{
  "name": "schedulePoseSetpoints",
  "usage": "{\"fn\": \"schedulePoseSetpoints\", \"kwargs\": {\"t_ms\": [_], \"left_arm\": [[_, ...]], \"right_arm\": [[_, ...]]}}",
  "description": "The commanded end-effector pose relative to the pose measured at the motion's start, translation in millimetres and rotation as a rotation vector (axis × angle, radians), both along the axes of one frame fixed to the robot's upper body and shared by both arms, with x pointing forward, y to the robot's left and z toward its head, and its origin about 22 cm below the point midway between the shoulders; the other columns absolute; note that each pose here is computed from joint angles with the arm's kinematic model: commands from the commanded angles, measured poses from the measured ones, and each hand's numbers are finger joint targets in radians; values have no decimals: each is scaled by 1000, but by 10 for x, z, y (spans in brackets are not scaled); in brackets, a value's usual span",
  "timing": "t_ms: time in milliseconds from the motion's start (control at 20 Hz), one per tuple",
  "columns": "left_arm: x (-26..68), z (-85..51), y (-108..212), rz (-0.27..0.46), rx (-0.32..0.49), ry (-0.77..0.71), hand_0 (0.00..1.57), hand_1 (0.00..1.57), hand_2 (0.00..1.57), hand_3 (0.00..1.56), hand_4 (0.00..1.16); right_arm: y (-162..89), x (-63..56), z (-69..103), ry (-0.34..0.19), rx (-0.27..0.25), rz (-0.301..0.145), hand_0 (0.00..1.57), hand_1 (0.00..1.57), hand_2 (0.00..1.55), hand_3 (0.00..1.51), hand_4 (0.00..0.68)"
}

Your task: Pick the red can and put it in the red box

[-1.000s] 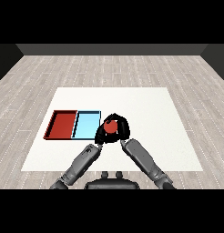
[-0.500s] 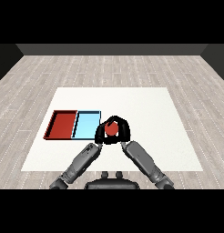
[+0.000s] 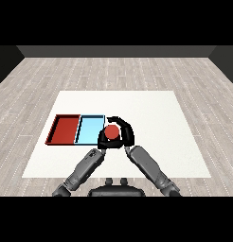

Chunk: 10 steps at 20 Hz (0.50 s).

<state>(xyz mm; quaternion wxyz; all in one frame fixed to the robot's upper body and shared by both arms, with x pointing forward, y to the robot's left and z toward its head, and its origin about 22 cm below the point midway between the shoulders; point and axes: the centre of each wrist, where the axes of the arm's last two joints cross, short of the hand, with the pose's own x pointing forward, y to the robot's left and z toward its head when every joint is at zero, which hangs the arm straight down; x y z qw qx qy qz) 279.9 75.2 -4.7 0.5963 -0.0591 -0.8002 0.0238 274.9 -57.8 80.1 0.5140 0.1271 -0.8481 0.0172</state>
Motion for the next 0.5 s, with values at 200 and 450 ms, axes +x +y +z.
{"fn": "schedulePoseSetpoints", "kwargs": {"t_ms": [200,450], "left_arm": [[26,90,33,25,-2,-46,1571,1571,1571,1505,1140],[-31,-9,42,52,2,-51,1571,1571,1571,1497,1136]], "right_arm": [[23,-11,-179,40,-43,4,0,0,0,0,0],[27,32,36,58,-39,-25,0,0,0,0,0]]}}
